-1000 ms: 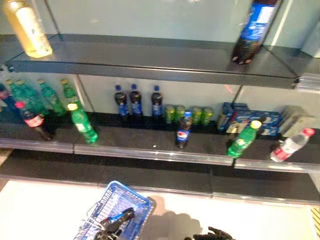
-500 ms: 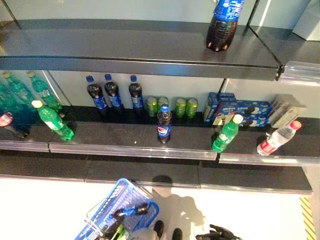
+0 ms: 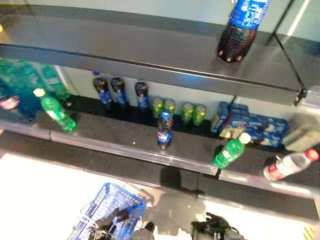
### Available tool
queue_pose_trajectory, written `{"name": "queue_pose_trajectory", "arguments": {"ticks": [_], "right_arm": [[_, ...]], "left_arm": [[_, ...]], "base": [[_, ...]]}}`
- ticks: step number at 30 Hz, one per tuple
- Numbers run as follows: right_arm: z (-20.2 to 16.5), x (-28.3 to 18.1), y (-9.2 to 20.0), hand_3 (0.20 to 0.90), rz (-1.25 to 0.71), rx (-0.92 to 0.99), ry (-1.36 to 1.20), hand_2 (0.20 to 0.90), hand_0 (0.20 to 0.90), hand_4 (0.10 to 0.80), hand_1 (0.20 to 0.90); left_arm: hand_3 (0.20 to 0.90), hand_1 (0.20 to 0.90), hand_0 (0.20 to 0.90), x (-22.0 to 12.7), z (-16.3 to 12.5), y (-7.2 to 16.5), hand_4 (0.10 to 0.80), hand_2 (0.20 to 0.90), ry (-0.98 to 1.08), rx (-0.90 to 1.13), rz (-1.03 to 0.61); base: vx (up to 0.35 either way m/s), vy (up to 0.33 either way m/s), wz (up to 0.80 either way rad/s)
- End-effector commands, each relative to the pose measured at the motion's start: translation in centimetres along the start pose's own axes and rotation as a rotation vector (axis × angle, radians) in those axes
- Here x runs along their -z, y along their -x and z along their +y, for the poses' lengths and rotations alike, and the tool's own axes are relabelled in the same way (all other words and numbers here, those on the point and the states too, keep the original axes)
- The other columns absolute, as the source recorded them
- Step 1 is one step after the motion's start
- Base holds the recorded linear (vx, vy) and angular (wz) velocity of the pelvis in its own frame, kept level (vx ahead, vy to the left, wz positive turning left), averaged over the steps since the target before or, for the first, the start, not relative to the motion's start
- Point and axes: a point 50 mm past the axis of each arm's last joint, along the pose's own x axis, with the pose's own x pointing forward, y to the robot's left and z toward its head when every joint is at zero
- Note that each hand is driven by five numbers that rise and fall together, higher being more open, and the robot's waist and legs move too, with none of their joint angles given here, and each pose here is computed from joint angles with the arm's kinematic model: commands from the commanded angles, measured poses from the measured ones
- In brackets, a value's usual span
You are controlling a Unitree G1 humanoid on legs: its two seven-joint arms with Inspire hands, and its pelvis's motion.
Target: Pick up the drink and place into the basket.
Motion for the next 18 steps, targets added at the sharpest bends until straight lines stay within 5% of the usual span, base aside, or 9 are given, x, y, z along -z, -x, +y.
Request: {"name": "queue_pose_trajectory", "arguments": {"ticks": [1,8,18], "right_arm": [[0.9,-1.5,0.0,0.900,-0.064,-0.060,-0.004,0.900,0.900,0.800,0.900],[-1.2,-1.9,0.1,0.900,-0.095,-0.010,-0.076,0.900,0.900,0.800,0.900],[-1.4,-1.1,0.2,0.900,-0.089,-0.010,-0.096,0.900,0.900,0.800,0.900]], "left_arm": [[0.200,0.300,0.300,-3.0,-3.6,0.2,0.100,0.300,0.009,0.199,-0.179],[0.200,0.300,0.300,-1.1,-5.8,0.5,0.100,0.300,-0.018,0.249,-0.117],[0.200,0.300,0.300,0.1,-6.2,0.8,0.100,0.300,-0.079,0.291,-0.086]], "base": [[-0.281,-0.657,0.45],[-0.299,-0.227,0.56],[-0.175,0.259,0.28]]}}
